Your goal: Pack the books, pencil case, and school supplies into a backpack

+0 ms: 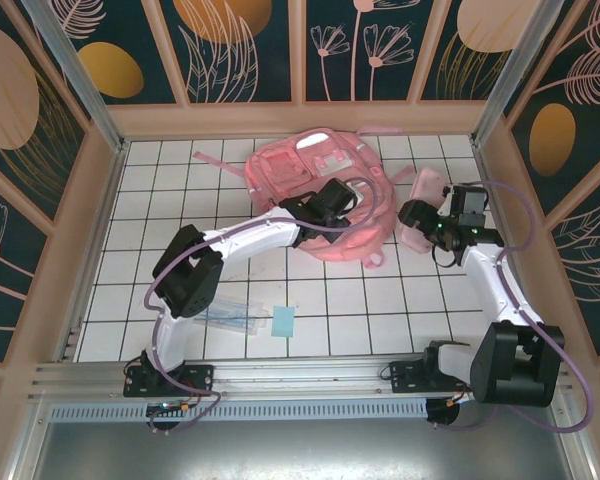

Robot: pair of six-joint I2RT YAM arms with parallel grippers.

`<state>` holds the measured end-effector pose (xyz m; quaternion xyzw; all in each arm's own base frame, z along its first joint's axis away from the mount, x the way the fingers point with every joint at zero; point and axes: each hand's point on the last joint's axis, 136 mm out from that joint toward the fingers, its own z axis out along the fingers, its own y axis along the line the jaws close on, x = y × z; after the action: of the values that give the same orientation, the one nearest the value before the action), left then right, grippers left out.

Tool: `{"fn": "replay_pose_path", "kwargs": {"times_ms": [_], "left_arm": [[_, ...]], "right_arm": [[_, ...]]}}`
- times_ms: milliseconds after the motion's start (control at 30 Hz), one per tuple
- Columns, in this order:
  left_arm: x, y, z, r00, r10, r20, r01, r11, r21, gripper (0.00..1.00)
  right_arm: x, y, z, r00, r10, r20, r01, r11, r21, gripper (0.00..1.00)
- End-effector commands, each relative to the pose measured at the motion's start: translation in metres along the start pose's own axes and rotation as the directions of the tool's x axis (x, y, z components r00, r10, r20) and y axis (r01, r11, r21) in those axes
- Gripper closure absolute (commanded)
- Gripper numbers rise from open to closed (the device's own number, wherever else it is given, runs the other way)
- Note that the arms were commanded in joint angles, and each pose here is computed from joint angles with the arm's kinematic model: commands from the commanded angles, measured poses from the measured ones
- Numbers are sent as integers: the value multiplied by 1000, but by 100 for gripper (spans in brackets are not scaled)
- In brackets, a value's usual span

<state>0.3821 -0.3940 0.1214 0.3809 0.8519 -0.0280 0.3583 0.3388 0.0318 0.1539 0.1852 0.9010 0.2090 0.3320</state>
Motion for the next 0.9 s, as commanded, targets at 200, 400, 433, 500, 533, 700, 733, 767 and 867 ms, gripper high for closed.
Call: {"fn": "replay_pose_path", "kwargs": {"times_ms": [200,400,433,500,533,700,733,767,867], "left_arm": [[-50,20,-41,990,-93,101,88,995,50,97],[-63,32,-55,974,-189,127,171,974,146,100],[-65,34,-56,971,-204,128,183,970,158,100],[-69,32,-58,964,-233,132,202,956,212,100],[-72,29,-61,961,-242,136,205,949,241,100],[-76,29,-66,952,-270,144,221,932,286,100],[-78,30,-68,948,-280,148,228,927,297,100],[-79,31,-69,944,-294,152,236,920,312,100],[-87,36,-79,927,-331,174,256,901,351,100]], "right_arm": [[-3,15,-7,999,-31,41,34,996,-87,24],[10,31,2,998,-67,-9,66,990,-128,28],[13,36,4,997,-76,-17,73,988,-135,28],[19,43,9,995,-94,-34,88,985,-149,28],[21,45,12,995,-95,-40,88,985,-150,28],[31,48,36,994,-75,-81,63,987,-145,29],[32,47,42,994,-65,-85,52,988,-144,29],[32,46,48,995,-50,-91,37,989,-141,30],[35,42,63,993,-39,-114,26,994,-111,31]]}}
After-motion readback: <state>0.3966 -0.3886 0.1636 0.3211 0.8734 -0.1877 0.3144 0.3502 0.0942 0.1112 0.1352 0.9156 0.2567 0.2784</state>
